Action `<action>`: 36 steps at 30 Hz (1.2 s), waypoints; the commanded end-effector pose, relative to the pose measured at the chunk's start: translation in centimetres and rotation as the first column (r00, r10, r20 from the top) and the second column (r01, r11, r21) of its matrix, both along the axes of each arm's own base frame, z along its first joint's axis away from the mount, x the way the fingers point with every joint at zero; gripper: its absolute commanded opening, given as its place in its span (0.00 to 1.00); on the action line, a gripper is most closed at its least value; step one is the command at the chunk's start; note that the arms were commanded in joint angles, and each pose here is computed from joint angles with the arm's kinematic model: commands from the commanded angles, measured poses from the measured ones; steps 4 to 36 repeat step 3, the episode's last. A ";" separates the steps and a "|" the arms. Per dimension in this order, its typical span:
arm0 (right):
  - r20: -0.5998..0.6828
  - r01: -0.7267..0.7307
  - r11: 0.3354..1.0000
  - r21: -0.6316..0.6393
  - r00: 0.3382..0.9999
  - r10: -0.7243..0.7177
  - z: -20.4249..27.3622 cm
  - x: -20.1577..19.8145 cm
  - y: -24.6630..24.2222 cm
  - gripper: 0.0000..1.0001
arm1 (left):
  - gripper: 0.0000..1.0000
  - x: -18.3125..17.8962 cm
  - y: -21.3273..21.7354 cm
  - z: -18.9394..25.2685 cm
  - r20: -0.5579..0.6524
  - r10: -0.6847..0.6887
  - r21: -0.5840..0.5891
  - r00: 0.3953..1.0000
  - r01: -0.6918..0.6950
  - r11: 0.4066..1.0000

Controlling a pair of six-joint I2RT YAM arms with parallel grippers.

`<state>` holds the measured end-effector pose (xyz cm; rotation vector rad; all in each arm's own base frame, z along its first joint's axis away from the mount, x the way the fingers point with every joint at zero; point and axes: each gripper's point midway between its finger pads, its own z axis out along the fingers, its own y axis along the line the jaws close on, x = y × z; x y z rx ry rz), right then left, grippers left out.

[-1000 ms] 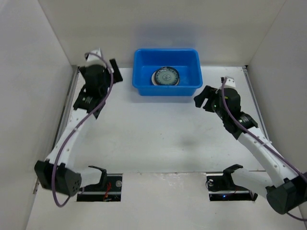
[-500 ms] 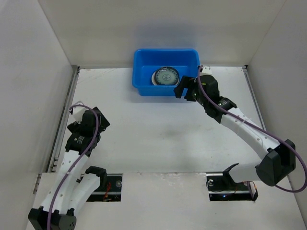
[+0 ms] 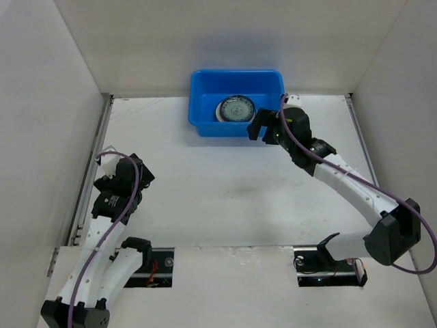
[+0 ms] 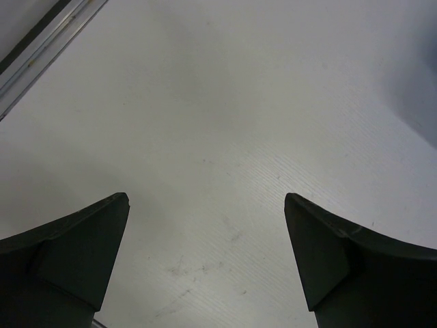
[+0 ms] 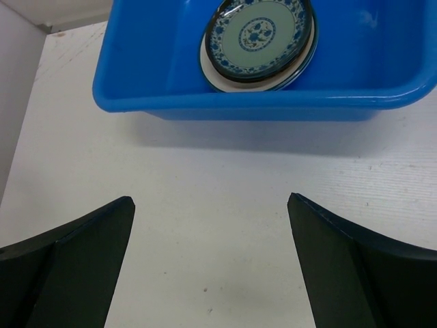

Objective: Place the plates into the plastic bin on the countertop

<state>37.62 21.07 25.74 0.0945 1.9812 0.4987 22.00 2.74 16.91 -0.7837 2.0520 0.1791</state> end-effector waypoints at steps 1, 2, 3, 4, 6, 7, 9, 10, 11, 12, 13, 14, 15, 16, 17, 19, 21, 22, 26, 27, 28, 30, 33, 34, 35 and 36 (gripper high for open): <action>0.075 0.010 1.000 0.016 0.997 -0.011 2.3 0.0 -0.3 1.00 | 1.00 0.4 -0.2 1.7 0.055 0.018 -0.025 0.998 -0.017 1.000; 0.074 0.011 1.000 0.013 0.997 -0.012 2.2 -0.1 -0.4 1.00 | 1.00 0.4 -0.1 2.0 0.067 0.021 -0.026 0.998 -0.019 0.999; 0.076 0.013 1.000 0.013 0.997 -0.014 2.2 -0.2 -0.4 1.00 | 1.00 0.5 0.0 2.2 0.076 0.025 -0.026 0.997 -0.023 0.999; 0.076 0.013 1.000 0.013 0.997 -0.014 2.2 -0.2 -0.4 1.00 | 1.00 0.5 0.0 2.2 0.076 0.025 -0.026 0.997 -0.023 0.999; 0.076 0.013 1.000 0.013 0.997 -0.014 2.2 -0.2 -0.4 1.00 | 1.00 0.5 0.0 2.2 0.076 0.025 -0.026 0.997 -0.023 0.999; 0.076 0.013 1.000 0.013 0.997 -0.014 2.2 -0.2 -0.4 1.00 | 1.00 0.5 0.0 2.2 0.076 0.025 -0.026 0.997 -0.023 0.999; 0.076 0.013 1.000 0.013 0.997 -0.014 2.2 -0.2 -0.4 1.00 | 1.00 0.5 0.0 2.2 0.076 0.025 -0.026 0.997 -0.023 0.999; 0.076 0.013 1.000 0.013 0.997 -0.014 2.2 -0.2 -0.4 1.00 | 1.00 0.5 0.0 2.2 0.076 0.025 -0.026 0.997 -0.023 0.999; 0.076 0.013 1.000 0.013 0.997 -0.014 2.2 -0.2 -0.4 1.00 | 1.00 0.5 0.0 2.2 0.076 0.025 -0.026 0.997 -0.023 0.999; 0.076 0.013 1.000 0.013 0.997 -0.014 2.2 -0.2 -0.4 1.00 | 1.00 0.5 0.0 2.2 0.076 0.025 -0.026 0.997 -0.023 0.999; 0.076 0.013 1.000 0.013 0.997 -0.014 2.2 -0.2 -0.4 1.00 | 1.00 0.5 0.0 2.2 0.076 0.025 -0.026 0.997 -0.023 0.999; 0.076 0.013 1.000 0.013 0.997 -0.014 2.2 -0.2 -0.4 1.00 | 1.00 0.5 0.0 2.2 0.076 0.025 -0.026 0.997 -0.023 0.999; 0.076 0.013 1.000 0.013 0.997 -0.014 2.2 -0.2 -0.4 1.00 | 1.00 0.5 0.0 2.2 0.076 0.025 -0.026 0.997 -0.023 0.999; 0.076 0.013 1.000 0.013 0.997 -0.014 2.2 -0.2 -0.4 1.00 | 1.00 0.5 0.0 2.2 0.076 0.025 -0.026 0.997 -0.023 0.999; 0.076 0.013 1.000 0.013 0.997 -0.014 2.2 -0.2 -0.4 1.00 | 1.00 0.5 0.0 2.2 0.076 0.025 -0.026 0.997 -0.023 0.999; 0.076 0.013 1.000 0.013 0.997 -0.014 2.2 -0.2 -0.4 1.00 | 1.00 0.5 0.0 2.2 0.076 0.025 -0.026 0.997 -0.023 0.999; 0.076 0.013 1.000 0.013 0.997 -0.014 2.2 -0.2 -0.4 1.00 | 1.00 0.5 0.0 2.2 0.076 0.025 -0.026 0.997 -0.023 0.999; 0.076 0.013 1.000 0.013 0.997 -0.014 2.2 -0.2 -0.4 1.00 | 1.00 0.5 0.0 2.2 0.076 0.025 -0.026 0.997 -0.023 0.999; 0.076 0.013 1.000 0.013 0.997 -0.014 2.2 -0.2 -0.4 1.00 | 1.00 0.5 0.0 2.2 0.076 0.025 -0.026 0.997 -0.023 0.999; 0.076 0.013 1.000 0.013 0.997 -0.014 2.2 -0.2 -0.4 1.00 | 1.00 0.5 0.0 2.2 0.076 0.025 -0.026 0.997 -0.023 0.999; 0.076 0.013 1.000 0.013 0.997 -0.014 2.2 -0.2 -0.4 1.00 | 1.00 0.5 0.0 2.2 0.076 0.025 -0.026 0.997 -0.023 0.999; 0.076 0.013 1.000 0.013 0.997 -0.014 2.2 -0.2 -0.4 1.00 | 1.00 0.5 0.0 2.2 0.076 0.025 -0.026 0.997 -0.023 0.999; 0.076 0.013 1.000 0.013 0.997 -0.014 2.2 -0.2 -0.4 1.00 | 1.00 0.5 0.0 2.2 0.076 0.025 -0.026 0.997 -0.023 0.999; 0.076 0.013 1.000 0.013 0.997 -0.014 2.2 -0.2 -0.4 1.00 | 1.00 0.5 0.0 2.2 0.076 0.025 -0.026 0.997 -0.023 0.999; 0.076 0.013 1.000 0.013 0.997 -0.014 2.2 -0.2 -0.4 1.00 | 1.00 0.5 0.0 2.2 0.076 0.025 -0.026 0.997 -0.023 0.999; 0.076 0.013 1.000 0.013 0.997 -0.014 2.2 -0.2 -0.4 1.00 | 1.00 0.5 0.0 2.2 0.076 0.025 -0.026 0.997 -0.023 0.999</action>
